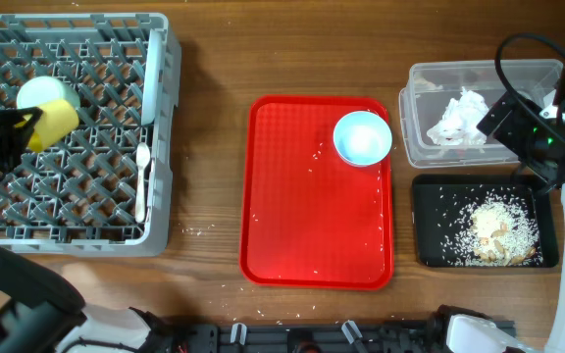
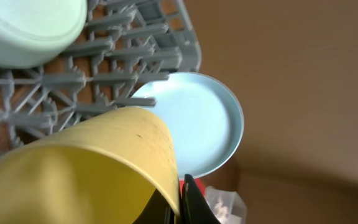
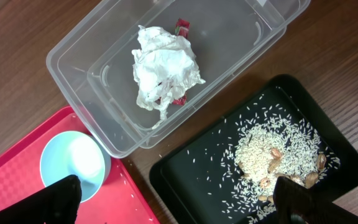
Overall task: Sort waste into correct bins and load items into the dishwasher rack
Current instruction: 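Carry the yellow cup to the dish rack and set it down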
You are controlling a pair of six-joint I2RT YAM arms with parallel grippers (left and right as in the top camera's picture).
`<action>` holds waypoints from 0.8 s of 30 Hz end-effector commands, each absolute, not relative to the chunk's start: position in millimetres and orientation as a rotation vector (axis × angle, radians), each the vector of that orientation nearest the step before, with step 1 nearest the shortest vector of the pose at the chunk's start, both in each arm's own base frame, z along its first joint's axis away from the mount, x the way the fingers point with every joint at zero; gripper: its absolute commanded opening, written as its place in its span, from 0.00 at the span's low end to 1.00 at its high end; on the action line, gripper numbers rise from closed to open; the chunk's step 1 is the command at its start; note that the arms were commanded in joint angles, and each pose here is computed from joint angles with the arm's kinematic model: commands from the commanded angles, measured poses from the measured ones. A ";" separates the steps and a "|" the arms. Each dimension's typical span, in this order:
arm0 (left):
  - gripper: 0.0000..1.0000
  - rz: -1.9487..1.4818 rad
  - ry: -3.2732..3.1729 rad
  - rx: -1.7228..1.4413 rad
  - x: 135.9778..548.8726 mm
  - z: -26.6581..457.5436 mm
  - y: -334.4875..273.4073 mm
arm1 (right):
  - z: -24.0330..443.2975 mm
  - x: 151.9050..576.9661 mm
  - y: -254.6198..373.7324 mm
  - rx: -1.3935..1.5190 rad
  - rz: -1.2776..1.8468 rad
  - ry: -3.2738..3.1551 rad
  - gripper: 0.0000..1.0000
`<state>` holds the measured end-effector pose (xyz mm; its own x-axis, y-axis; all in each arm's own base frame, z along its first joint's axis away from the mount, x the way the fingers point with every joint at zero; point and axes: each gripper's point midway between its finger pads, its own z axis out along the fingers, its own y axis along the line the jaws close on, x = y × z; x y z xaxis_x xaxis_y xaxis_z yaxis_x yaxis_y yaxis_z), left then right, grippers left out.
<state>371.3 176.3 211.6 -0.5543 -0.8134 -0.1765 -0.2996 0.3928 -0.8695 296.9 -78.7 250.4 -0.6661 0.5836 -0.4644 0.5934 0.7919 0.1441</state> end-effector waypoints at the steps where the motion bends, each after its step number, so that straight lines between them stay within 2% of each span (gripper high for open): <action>1: 0.04 -1.337 1.942 -0.846 379.3 201.9 169.5 | 256.1 298.1 -78.2 0.876 -0.015 2.465 1.00; 10: 0.04 -1.420 1.934 -0.899 392.1 148.7 180.9 | 256.1 298.1 -78.2 0.876 -0.015 2.465 1.00; 17: 0.04 -1.445 1.937 -0.940 392.7 131.9 182.8 | 256.1 298.1 -78.2 0.876 -0.015 2.465 1.00; 24: 0.05 -1.309 2.023 -1.188 369.6 100.6 202.5 | 256.1 298.1 -78.2 0.876 -0.015 2.465 1.00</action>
